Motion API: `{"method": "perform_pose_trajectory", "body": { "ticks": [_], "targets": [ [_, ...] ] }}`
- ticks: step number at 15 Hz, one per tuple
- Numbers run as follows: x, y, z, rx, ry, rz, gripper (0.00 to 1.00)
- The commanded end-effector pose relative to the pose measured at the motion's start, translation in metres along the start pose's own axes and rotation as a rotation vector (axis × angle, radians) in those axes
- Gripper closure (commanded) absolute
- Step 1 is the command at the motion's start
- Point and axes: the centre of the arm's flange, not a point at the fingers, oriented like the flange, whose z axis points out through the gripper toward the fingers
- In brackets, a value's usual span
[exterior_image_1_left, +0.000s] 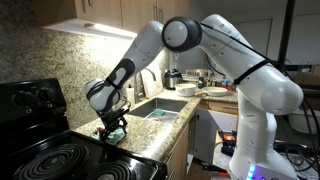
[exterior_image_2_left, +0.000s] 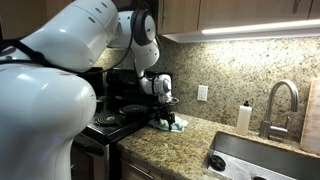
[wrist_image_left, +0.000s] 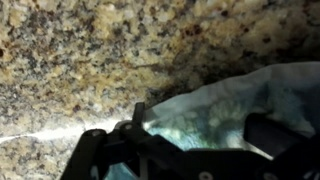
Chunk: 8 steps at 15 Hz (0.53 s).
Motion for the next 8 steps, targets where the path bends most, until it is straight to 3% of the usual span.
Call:
{"method": "perform_pose_trajectory", "body": {
  "ticks": [1,8],
  "targets": [
    [0.004,-0.004,-0.01,-0.015,-0.01,-0.007,0.0],
    [0.013,-0.018,-0.034,0.007,0.085,-0.055,0.0]
  ]
}}
